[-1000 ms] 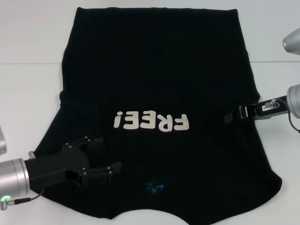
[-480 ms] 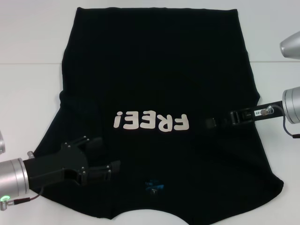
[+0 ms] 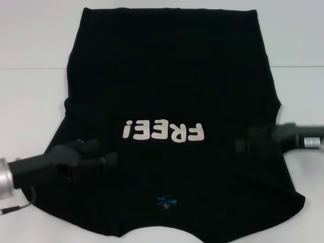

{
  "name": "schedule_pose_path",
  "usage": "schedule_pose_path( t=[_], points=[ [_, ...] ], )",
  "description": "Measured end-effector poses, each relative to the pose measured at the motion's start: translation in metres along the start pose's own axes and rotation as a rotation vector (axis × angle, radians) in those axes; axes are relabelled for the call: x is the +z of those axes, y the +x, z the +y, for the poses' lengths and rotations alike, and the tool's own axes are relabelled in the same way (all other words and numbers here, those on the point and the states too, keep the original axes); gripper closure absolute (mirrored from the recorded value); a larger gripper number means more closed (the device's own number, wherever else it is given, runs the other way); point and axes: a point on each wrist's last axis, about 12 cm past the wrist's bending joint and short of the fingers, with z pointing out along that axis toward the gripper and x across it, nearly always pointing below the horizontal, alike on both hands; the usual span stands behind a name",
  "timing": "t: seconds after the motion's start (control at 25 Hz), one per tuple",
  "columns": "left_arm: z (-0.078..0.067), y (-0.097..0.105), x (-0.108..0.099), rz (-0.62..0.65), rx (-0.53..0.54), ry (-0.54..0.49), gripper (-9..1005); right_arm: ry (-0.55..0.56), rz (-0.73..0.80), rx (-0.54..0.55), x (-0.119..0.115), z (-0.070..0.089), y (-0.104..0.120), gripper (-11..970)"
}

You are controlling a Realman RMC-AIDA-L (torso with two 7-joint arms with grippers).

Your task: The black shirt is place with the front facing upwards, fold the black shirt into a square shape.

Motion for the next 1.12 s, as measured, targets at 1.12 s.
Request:
schedule_pose_path(
  t=[1.12],
  points=[
    [0.044, -0.064, -0.068, 0.463, -0.654, -0.427, 168, 0.022, -0.106, -0.408, 0.017, 0.022, 0.077, 29]
  ],
)
